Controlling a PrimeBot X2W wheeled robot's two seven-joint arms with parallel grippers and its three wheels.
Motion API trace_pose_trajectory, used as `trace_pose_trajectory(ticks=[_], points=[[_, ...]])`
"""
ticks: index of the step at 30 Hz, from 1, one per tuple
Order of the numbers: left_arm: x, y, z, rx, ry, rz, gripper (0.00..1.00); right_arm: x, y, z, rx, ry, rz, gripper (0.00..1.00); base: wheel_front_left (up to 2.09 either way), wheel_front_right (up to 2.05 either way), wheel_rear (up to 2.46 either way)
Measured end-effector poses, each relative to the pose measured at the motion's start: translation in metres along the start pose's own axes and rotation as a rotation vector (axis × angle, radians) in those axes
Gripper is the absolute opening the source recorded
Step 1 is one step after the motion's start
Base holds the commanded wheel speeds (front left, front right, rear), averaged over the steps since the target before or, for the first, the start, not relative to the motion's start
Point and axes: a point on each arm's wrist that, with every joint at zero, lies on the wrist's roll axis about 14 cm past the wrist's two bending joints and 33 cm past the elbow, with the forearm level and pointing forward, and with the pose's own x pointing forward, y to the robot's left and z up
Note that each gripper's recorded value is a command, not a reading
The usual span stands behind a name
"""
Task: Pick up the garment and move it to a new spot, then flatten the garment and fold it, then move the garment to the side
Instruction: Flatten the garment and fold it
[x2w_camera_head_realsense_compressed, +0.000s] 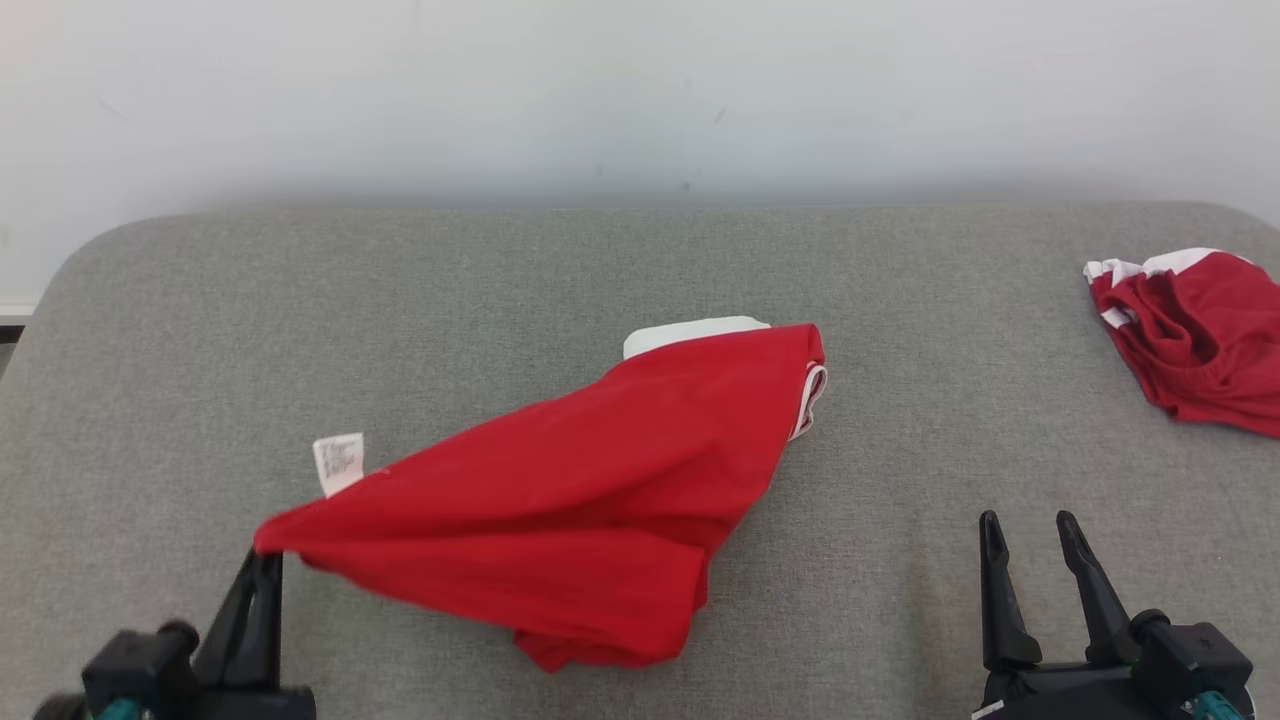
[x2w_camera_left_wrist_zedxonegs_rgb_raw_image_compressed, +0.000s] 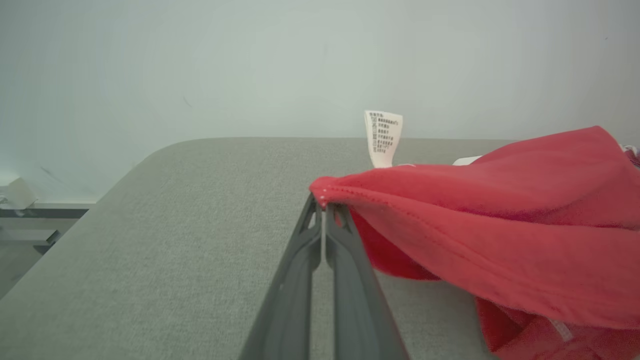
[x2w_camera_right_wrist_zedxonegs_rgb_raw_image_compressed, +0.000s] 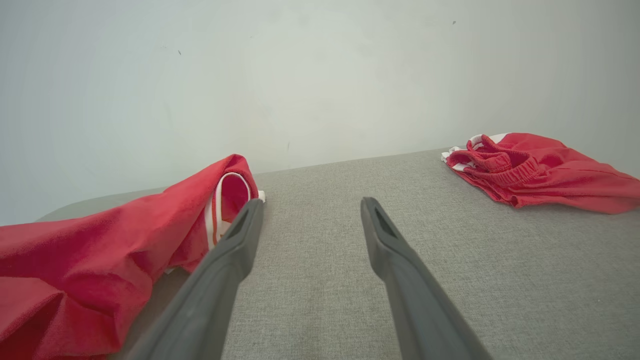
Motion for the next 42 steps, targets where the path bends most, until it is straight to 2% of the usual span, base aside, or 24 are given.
trace_pose_trajectory(ticks=[4,12,13,14,21,29,36,42], points=[[-0.030,0.012,-0.039,-0.067,0.108,0.085,0.00,0.001,0.003,-0.003,0.001,0.009,0.009,1.00,0.00,0.00,0.00],[-0.048,0.008,-0.090,-0.155,0.239,0.133,0.00,0.000,-0.003,-0.009,-0.014,0.027,-0.005,1.00,0.00,0.00,0.00],[-0.048,0.008,-0.091,-0.159,0.239,0.141,0.53,0.000,-0.003,-0.009,-0.016,0.028,-0.006,1.00,0.00,0.00,0.00],[-0.048,0.010,-0.090,-0.159,0.236,0.148,1.00,0.001,-0.003,-0.009,-0.016,0.028,-0.007,1.00,0.00,0.00,0.00],[-0.052,0.030,-0.081,-0.138,0.198,0.206,1.00,0.004,0.001,-0.009,-0.014,0.026,0.007,1.00,0.00,0.00,0.00],[-0.048,0.041,-0.033,-0.110,0.032,0.238,1.00,0.004,0.007,-0.005,-0.013,0.015,0.024,1.00,0.00,0.00,0.00],[-0.037,0.020,0.002,-0.070,-0.087,0.162,1.00,-0.001,0.004,0.001,-0.017,-0.001,0.014,1.00,0.00,0.00,0.00],[-0.023,-0.013,0.015,-0.075,-0.132,0.052,1.00,-0.012,-0.006,0.003,-0.026,-0.002,-0.017,1.00,0.00,0.00,0.00]])
